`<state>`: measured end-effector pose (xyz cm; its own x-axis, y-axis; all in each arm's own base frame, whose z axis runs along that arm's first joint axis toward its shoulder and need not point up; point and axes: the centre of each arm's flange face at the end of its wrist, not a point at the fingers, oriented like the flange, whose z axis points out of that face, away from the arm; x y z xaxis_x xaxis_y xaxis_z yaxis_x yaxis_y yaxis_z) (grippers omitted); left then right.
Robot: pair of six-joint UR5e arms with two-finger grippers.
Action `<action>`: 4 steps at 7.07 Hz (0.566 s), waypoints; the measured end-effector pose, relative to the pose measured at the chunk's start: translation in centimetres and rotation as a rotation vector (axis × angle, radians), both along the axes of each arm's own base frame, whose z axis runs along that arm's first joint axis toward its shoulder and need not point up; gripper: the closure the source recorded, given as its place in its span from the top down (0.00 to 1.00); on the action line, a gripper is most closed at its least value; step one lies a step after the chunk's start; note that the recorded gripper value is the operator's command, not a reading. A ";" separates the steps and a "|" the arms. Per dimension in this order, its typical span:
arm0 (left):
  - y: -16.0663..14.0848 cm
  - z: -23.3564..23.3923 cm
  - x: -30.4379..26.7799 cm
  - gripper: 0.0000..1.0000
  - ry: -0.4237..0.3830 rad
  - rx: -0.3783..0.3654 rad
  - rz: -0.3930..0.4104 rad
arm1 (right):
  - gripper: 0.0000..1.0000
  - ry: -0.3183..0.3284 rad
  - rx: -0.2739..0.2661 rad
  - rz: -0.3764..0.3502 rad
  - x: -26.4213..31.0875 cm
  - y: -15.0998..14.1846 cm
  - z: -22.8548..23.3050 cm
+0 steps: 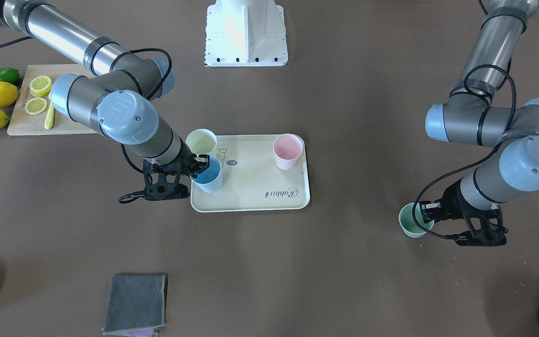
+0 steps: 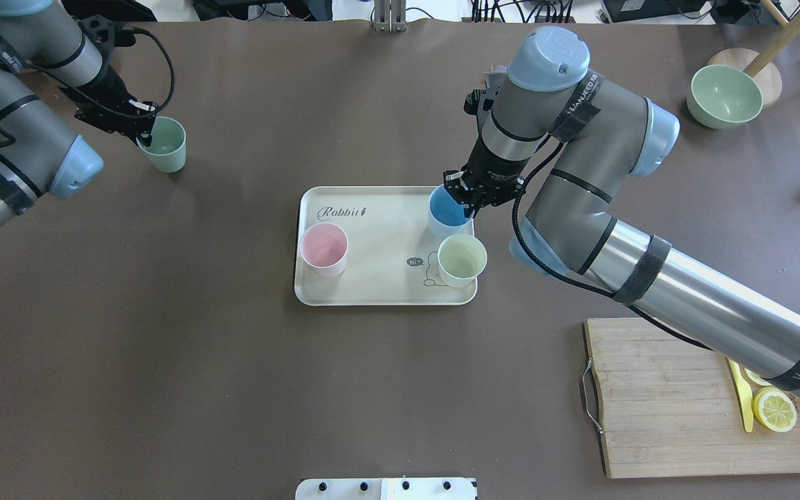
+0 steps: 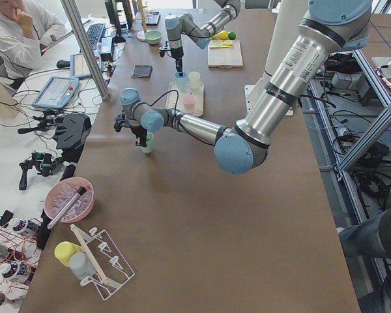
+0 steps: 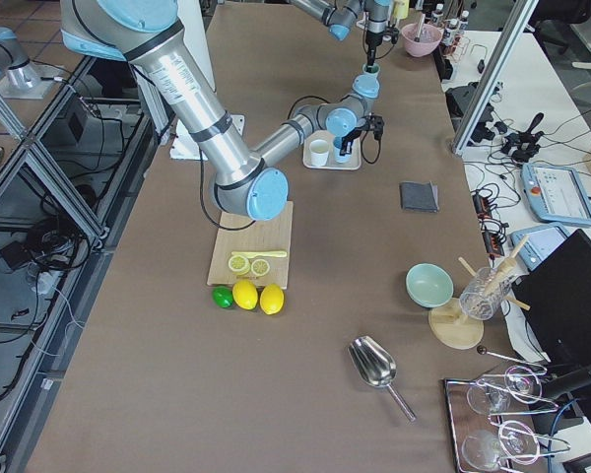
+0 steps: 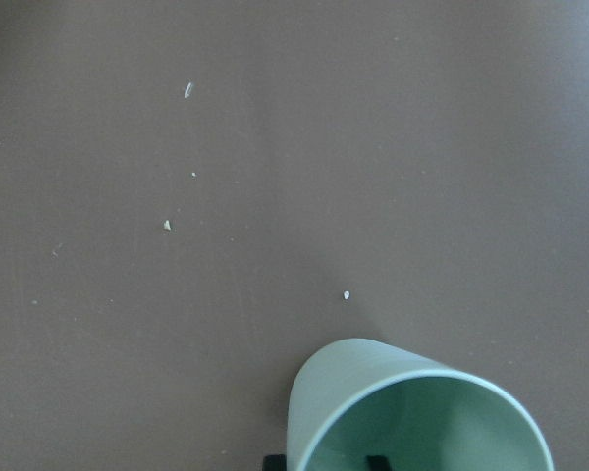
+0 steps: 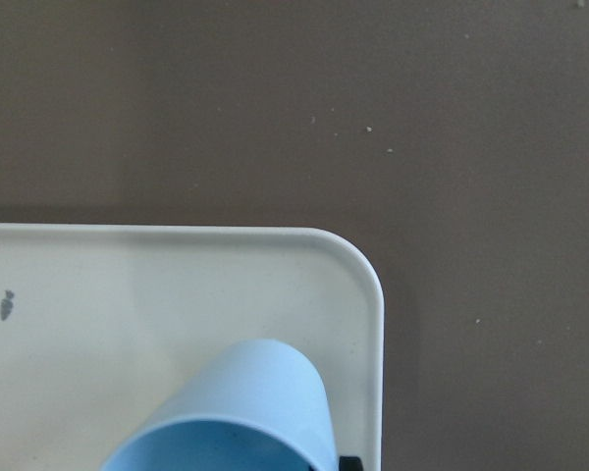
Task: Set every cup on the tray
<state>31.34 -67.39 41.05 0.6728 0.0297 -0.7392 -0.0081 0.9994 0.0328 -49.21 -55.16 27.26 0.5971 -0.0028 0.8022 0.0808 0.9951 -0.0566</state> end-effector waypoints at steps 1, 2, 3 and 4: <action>-0.2 -4.6 0.6 0.00 0.003 -0.025 -0.017 | 1.00 -0.010 0.012 0.000 0.0 -0.1 0.1; 0.5 -9.0 2.3 0.00 0.017 -0.051 -0.034 | 1.00 -0.021 0.024 0.003 0.4 -0.4 0.1; 2.0 -12.7 5.4 0.00 0.035 -0.079 -0.044 | 1.00 -0.031 0.032 0.017 1.7 -1.3 -0.1; 3.8 -15.7 8.8 0.00 0.052 -0.108 -0.048 | 1.00 -0.042 0.035 0.034 3.7 -2.8 -0.2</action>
